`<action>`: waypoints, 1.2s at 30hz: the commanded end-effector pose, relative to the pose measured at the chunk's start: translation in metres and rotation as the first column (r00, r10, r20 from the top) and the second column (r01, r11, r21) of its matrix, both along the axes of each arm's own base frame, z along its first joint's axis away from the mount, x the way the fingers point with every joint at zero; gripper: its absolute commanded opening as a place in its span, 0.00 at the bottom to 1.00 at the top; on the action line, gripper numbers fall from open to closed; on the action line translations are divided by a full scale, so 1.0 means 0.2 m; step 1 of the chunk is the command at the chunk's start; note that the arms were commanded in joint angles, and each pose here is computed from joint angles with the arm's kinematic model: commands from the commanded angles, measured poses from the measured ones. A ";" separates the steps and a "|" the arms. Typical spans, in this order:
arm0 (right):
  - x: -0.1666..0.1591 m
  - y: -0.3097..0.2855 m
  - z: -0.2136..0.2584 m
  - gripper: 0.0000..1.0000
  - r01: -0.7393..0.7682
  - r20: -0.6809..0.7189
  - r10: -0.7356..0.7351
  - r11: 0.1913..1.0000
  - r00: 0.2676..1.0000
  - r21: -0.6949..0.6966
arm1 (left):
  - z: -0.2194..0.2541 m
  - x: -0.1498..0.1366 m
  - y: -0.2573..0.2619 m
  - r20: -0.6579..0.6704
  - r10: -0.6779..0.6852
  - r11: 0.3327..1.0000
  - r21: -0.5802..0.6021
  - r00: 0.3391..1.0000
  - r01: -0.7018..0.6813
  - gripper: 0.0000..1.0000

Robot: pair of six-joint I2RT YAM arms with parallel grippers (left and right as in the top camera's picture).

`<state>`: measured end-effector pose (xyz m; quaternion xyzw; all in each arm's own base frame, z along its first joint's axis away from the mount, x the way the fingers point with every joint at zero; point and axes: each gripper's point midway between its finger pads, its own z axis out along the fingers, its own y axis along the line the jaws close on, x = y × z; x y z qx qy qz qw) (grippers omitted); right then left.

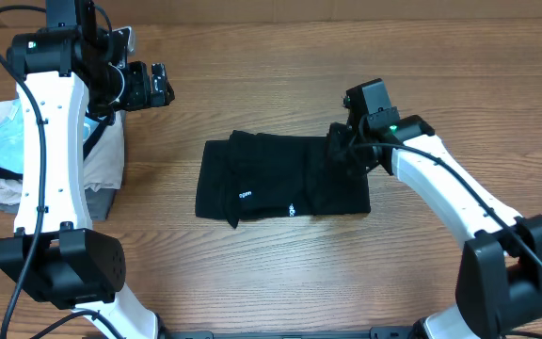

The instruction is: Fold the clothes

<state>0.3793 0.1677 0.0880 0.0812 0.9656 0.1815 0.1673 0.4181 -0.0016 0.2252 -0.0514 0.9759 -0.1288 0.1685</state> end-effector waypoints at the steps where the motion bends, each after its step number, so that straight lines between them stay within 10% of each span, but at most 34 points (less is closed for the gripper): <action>1: -0.06 0.08 -0.20 0.13 0.065 -0.118 -0.058 0.997 0.991 0.052 | 0.02 0.01 0.01 0.016 -0.017 1.000 0.008 1.000 0.017 1.00; 13: 0.03 0.30 -0.15 0.14 -0.146 0.001 0.148 0.978 0.989 0.149 | 0.02 0.01 0.01 0.015 -0.017 1.000 0.008 1.000 0.017 1.00; 21: -0.22 0.07 0.00 0.18 -0.121 -0.178 0.134 0.989 0.975 0.081 | 0.02 0.01 0.01 0.016 -0.017 1.000 0.008 1.000 0.017 1.00; 36: -0.54 0.12 -0.28 0.52 -0.331 -0.343 0.326 0.943 0.881 0.046 | 0.02 0.01 0.01 0.015 -0.017 1.000 0.008 1.000 0.017 1.00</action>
